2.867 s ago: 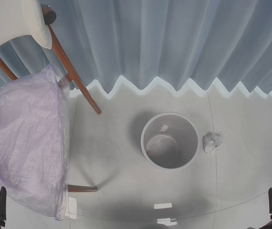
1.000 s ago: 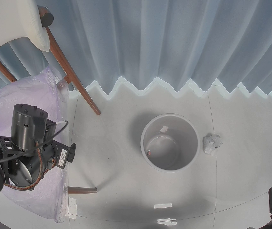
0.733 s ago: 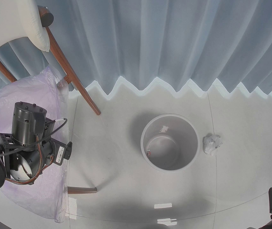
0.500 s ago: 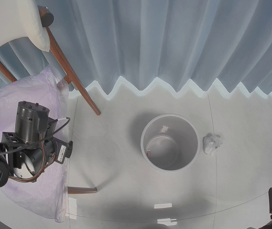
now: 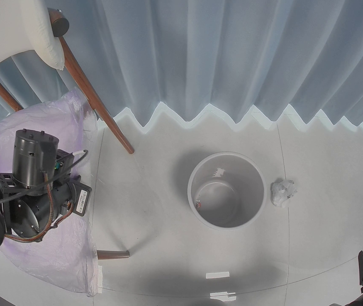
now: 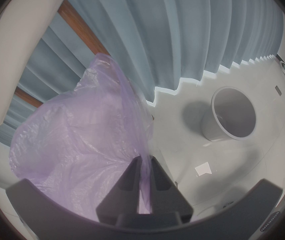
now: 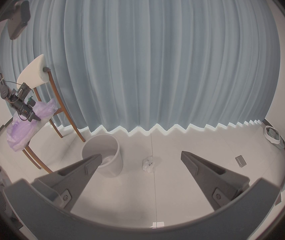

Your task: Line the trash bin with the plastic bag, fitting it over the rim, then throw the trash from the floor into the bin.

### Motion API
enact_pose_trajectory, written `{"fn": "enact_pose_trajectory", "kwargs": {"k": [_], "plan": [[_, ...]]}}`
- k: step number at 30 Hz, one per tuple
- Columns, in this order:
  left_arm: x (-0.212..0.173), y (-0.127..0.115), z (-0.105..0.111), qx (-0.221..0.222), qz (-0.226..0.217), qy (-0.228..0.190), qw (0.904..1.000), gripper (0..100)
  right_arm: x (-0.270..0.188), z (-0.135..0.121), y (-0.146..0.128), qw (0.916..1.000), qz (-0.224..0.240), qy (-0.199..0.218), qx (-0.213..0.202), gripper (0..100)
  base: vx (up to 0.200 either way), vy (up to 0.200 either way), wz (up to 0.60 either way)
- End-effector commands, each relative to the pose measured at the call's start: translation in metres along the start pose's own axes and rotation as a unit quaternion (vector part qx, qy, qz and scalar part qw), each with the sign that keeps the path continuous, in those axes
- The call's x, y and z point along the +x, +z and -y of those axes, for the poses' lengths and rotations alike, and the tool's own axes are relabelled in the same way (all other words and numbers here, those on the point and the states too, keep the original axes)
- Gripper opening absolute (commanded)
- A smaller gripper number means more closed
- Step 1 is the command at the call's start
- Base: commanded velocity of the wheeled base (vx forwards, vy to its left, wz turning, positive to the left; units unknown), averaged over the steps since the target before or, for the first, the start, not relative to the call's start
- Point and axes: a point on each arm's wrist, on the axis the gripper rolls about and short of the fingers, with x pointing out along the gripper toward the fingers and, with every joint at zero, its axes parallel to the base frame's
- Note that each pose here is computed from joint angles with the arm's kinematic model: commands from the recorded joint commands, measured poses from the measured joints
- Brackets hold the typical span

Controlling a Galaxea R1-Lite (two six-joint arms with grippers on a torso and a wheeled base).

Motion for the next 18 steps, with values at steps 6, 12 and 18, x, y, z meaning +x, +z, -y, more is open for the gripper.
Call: {"fn": "enact_pose_trajectory", "kwargs": {"k": [6,12,18], "plan": [[-0.064,-0.012,-0.042,-0.082,0.094,-0.045,0.9912,0,0.000,0.000,-0.005,1.0000,0.000,0.000,0.001,100,0.000,0.000,0.00],[-0.082,-0.019,-0.048,-0.140,0.127,-0.156,0.9696,0,0.000,0.000,-0.005,1.0000,0.000,0.000,0.000,100,0.000,0.000,0.00],[-0.091,-0.005,-0.048,-0.208,0.195,-0.268,0.9203,0,0.000,0.000,-0.005,1.0000,0.000,0.000,0.000,100,0.000,0.000,0.00]]}}
